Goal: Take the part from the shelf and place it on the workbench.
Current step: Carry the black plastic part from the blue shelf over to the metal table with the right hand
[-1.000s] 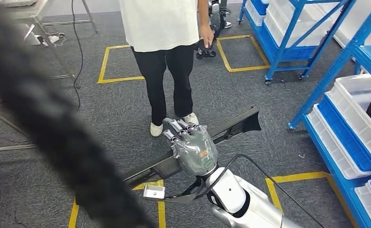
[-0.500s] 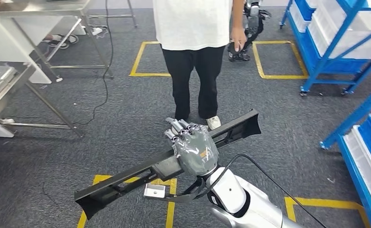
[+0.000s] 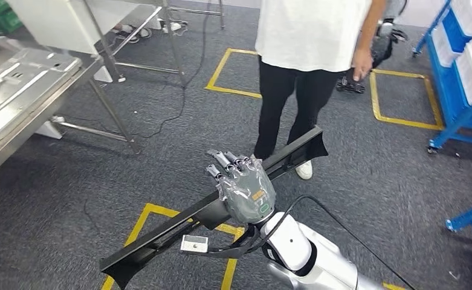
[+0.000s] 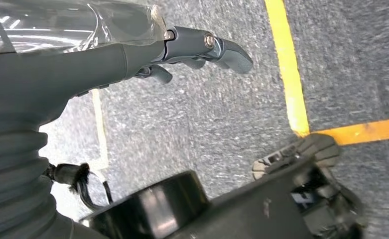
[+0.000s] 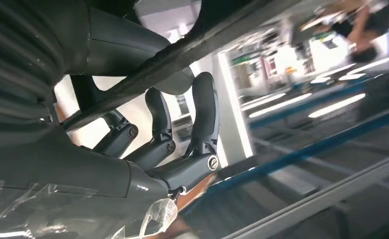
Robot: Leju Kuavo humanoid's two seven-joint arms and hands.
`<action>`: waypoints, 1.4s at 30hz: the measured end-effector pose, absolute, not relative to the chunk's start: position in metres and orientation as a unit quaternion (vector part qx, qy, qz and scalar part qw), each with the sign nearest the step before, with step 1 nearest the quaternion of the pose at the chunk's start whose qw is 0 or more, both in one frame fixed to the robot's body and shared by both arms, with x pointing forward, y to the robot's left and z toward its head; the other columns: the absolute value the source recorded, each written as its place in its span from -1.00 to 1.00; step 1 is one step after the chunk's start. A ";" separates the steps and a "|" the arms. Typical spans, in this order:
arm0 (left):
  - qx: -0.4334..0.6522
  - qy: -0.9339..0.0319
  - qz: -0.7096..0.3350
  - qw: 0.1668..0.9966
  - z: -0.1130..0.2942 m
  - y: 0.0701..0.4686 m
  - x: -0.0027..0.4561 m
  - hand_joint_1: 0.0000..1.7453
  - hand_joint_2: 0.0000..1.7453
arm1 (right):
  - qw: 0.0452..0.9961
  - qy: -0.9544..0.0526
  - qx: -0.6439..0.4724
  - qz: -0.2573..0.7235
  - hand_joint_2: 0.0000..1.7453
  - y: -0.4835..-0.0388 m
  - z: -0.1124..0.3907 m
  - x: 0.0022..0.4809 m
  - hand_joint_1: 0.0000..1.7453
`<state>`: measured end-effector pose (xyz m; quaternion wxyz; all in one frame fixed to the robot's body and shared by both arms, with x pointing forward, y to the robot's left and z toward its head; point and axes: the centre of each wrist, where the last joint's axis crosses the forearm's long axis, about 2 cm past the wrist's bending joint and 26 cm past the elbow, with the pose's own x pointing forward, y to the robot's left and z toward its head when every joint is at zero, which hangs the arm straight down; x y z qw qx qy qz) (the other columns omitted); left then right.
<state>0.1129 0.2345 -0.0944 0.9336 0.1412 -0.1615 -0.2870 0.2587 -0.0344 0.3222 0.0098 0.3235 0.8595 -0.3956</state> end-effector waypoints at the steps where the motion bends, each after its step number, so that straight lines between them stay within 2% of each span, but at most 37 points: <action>1: 0.140 -0.162 -0.287 0.934 -0.094 0.234 0.113 -1.00 1.00 | 0.008 0.860 0.322 -0.397 1.00 -0.034 0.321 0.259 1.00; 42: 0.144 -0.158 -0.282 0.935 -0.096 0.236 0.105 -1.00 1.00 | 0.000 0.860 0.312 -0.403 1.00 -0.034 0.315 0.255 1.00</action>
